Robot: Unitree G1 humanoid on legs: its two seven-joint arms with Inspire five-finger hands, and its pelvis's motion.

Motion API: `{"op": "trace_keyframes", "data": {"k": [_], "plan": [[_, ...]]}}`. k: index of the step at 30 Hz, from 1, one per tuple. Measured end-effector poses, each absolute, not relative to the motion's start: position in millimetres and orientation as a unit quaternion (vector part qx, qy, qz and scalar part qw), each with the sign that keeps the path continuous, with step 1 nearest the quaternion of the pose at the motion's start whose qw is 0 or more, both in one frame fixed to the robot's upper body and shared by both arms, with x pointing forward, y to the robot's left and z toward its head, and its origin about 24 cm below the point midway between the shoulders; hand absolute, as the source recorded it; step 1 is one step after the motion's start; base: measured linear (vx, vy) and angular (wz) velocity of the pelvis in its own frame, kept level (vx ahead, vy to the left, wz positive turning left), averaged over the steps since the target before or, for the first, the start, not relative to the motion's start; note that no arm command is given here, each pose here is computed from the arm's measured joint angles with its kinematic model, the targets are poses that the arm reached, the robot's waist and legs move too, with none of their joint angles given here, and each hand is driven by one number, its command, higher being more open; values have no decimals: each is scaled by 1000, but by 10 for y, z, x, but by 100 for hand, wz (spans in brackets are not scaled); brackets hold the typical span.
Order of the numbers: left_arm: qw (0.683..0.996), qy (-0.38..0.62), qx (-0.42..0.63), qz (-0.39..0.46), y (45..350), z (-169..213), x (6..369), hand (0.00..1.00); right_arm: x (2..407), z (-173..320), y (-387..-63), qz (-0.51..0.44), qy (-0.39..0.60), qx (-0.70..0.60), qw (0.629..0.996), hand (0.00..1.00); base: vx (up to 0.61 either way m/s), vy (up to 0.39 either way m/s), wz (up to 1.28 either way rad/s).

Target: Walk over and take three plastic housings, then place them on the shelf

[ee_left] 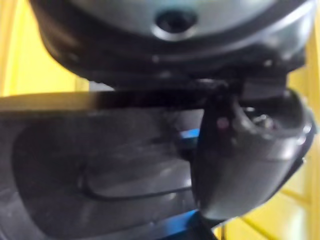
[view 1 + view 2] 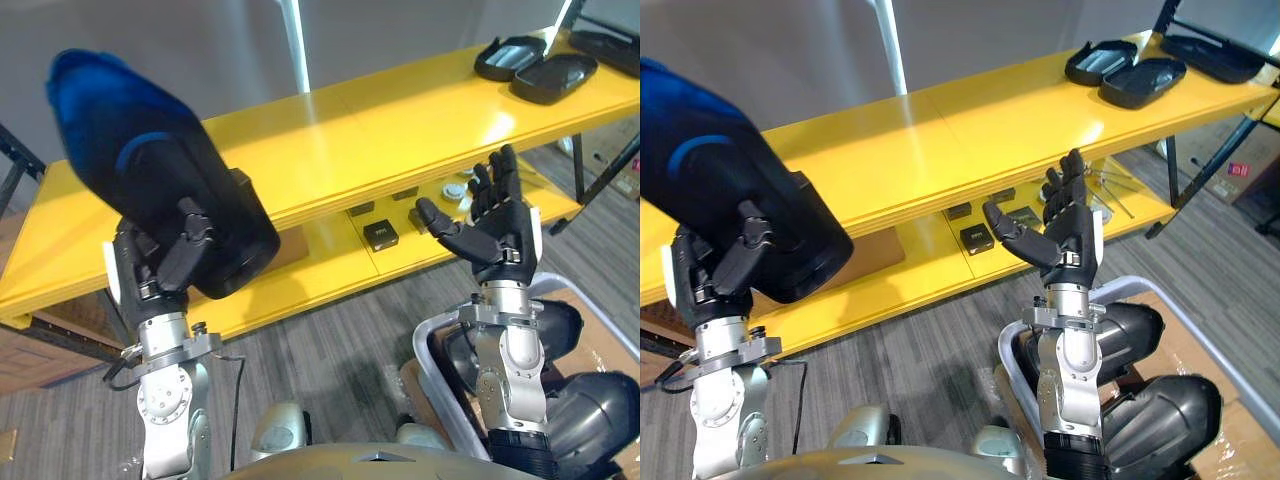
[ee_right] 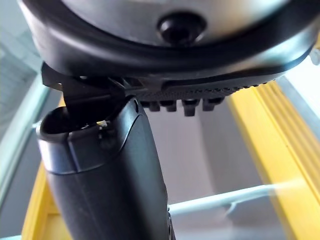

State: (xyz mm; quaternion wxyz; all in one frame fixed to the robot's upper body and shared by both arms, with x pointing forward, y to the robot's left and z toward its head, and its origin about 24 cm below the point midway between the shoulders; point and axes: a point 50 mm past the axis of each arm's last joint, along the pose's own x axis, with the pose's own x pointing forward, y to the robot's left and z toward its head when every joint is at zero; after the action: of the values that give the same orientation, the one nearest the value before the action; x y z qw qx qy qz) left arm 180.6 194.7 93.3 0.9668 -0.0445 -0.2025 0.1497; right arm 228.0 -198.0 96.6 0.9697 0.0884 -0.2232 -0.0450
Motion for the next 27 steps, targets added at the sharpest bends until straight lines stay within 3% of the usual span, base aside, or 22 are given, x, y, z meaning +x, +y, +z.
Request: {"op": "trace_keyframes", "data": {"k": [4, 12, 21, 27], "plan": [[974, -198, -43, 100, 1781, 925, 1835, 0, 2290, 1012, -1826, -2, -237, 83, 968, 100, 124, 432, -75], [977, -182, -37, 103, 2004, 933, 1854, 0, 2273, 938, -1389, 78, -219, 142, 962, 100, 164, 194, -36], [977, -172, -102, 67, 1781, 975, 2150, 0, 2328, 869, -1449, 90, -184, 115, 972, 100, -6, -59, -6], [967, -173, -136, 126, 1876, 996, 2310, 0, 2272, 764, -1469, 99, -152, 110, 977, 100, -48, -31, -16]]}}
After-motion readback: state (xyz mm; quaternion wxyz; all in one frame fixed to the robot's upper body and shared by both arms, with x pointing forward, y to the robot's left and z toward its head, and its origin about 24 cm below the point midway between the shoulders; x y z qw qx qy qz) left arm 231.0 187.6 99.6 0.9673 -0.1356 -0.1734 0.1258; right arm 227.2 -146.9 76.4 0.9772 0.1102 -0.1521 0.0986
